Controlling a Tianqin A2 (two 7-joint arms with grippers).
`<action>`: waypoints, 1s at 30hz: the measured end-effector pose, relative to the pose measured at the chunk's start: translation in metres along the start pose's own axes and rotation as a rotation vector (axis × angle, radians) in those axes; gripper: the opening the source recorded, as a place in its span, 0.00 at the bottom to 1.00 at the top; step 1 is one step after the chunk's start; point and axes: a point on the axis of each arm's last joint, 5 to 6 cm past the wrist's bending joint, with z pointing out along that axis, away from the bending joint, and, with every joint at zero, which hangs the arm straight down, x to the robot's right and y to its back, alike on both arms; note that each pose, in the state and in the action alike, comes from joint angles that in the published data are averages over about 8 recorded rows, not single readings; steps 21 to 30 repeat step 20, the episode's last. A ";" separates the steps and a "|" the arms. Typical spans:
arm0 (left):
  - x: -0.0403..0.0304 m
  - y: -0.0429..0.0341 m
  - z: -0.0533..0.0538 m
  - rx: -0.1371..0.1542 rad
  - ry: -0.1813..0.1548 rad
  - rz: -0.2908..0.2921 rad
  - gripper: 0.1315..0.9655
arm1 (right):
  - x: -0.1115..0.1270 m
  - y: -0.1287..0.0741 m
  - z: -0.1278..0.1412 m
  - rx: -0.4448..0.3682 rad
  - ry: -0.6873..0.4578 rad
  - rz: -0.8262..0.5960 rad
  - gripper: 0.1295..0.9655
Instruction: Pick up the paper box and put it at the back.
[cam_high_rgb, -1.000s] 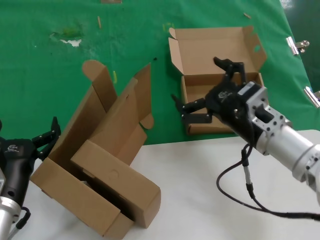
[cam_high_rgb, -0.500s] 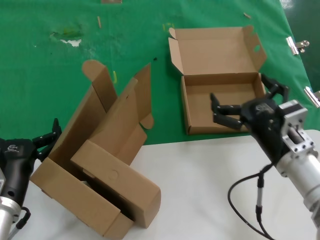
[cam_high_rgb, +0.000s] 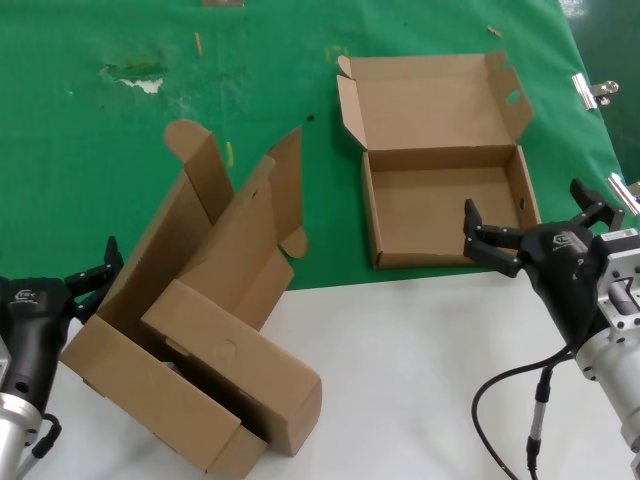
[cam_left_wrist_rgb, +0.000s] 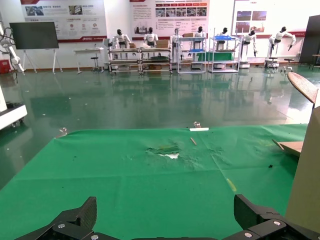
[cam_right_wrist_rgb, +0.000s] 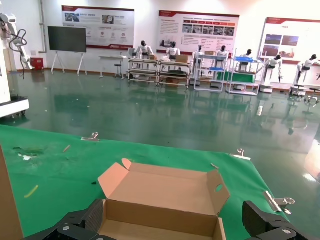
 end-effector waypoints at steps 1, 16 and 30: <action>0.0000 0.0000 0.000 0.000 0.000 0.000 1.00 | 0.000 0.000 0.000 0.000 0.000 0.000 1.00; 0.0000 0.0000 0.000 0.000 0.000 0.000 1.00 | 0.000 0.000 0.000 0.000 0.000 0.000 1.00; 0.0000 0.0000 0.000 0.000 0.000 0.000 1.00 | 0.000 0.000 0.000 0.000 0.000 0.000 1.00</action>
